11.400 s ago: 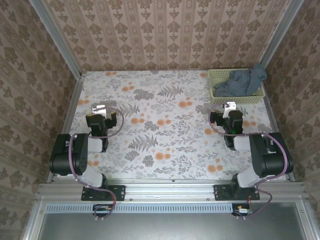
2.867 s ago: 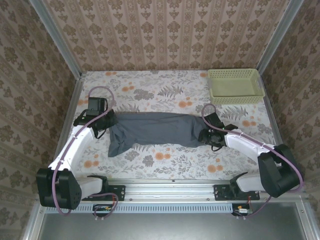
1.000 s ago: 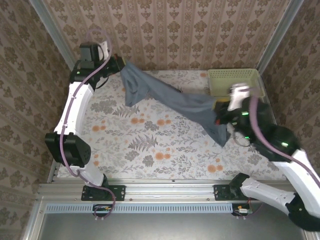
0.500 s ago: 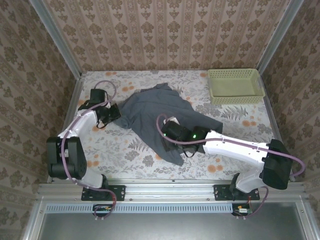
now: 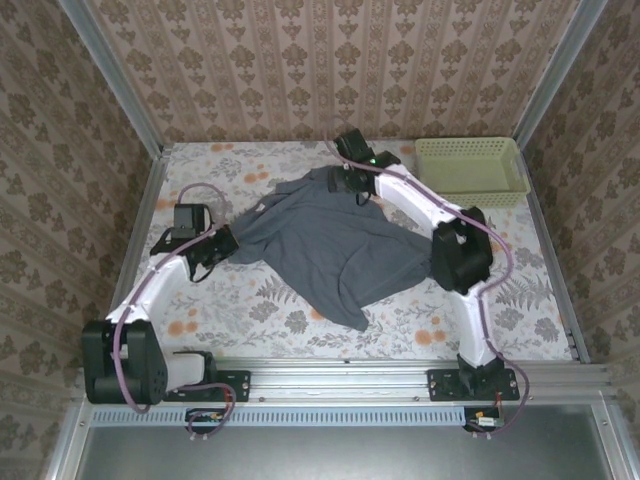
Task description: Fold the inside-out t-shirt
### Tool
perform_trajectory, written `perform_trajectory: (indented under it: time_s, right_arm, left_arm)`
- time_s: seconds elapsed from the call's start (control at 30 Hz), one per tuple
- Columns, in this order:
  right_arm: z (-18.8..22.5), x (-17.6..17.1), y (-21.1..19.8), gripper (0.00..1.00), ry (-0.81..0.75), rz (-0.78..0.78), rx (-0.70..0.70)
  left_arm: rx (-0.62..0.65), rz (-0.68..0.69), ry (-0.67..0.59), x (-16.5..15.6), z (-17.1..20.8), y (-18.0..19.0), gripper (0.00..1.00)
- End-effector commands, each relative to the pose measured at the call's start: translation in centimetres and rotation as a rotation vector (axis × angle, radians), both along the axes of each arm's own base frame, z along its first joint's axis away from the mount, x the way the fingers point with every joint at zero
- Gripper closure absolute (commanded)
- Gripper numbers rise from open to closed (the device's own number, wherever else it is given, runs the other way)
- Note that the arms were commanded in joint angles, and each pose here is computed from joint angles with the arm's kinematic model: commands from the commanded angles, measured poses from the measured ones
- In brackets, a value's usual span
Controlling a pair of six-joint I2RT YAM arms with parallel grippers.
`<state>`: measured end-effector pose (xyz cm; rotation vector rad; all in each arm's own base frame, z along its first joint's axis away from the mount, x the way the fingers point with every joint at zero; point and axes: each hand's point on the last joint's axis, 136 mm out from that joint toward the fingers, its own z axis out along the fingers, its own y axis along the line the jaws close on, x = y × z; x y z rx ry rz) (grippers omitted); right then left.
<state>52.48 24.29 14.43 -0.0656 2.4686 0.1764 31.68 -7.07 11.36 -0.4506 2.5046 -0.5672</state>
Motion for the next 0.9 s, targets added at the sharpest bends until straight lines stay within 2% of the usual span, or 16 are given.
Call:
perform_trajectory:
  time_s: [0.0,0.1,0.23,0.4,0.53,0.63,0.7,0.8,0.83,0.87]
  right_arm:
    - [-1.5,2.2,0.9,0.34,0.039,0.054,-0.034]
    - [-2.5,4.9,1.6,0.34,0.025,0.064,-0.033]
    - [-3.6,6.9,3.9,0.32,0.001,0.116,0.058]
    - [-5.3,7.4,6.4,0.31,-0.006,0.176,0.13]
    - [-7.2,7.4,6.2,0.37,0.024,0.166,0.124]
    - [-8.2,7.4,5.8,0.48,0.049,0.155,0.133]
    - [-7.9,7.5,5.3,0.67,0.05,0.147,0.133]
    - [-5.5,7.8,4.0,0.94,0.015,0.115,0.099]
    - [-4.2,7.9,3.5,1.0,-0.004,0.103,0.084]
    - [-2.6,7.9,2.6,1.0,-0.027,0.078,0.062]
  left_arm:
    - [-0.03,-0.01,0.001,-2.0,0.1,-0.6,1.0]
    - [-0.03,-0.031,0.013,-3.4,-0.4,-1.0,1.0]
    - [-0.04,-0.059,0.028,-4.5,-1.4,-1.5,1.0]
    - [-0.038,-0.07,0.051,-5.0,-2.2,-1.7,1.0]
    - [-0.038,-0.067,0.047,-4.9,-2.3,-1.7,1.0]
    - [-0.04,-0.064,0.03,-4.7,-1.8,-1.7,1.0]
    - [-0.043,-0.065,0.018,-4.6,-1.5,-1.8,1.0]
    - [-0.02,-0.061,0.017,-4.5,-1.1,-1.4,1.0]
    - [-0.01,-0.06,0.019,-4.5,-1.0,-1.3,1.0]
    - [0.005,-0.059,0.018,-4.4,-0.7,-1.0,1.0]
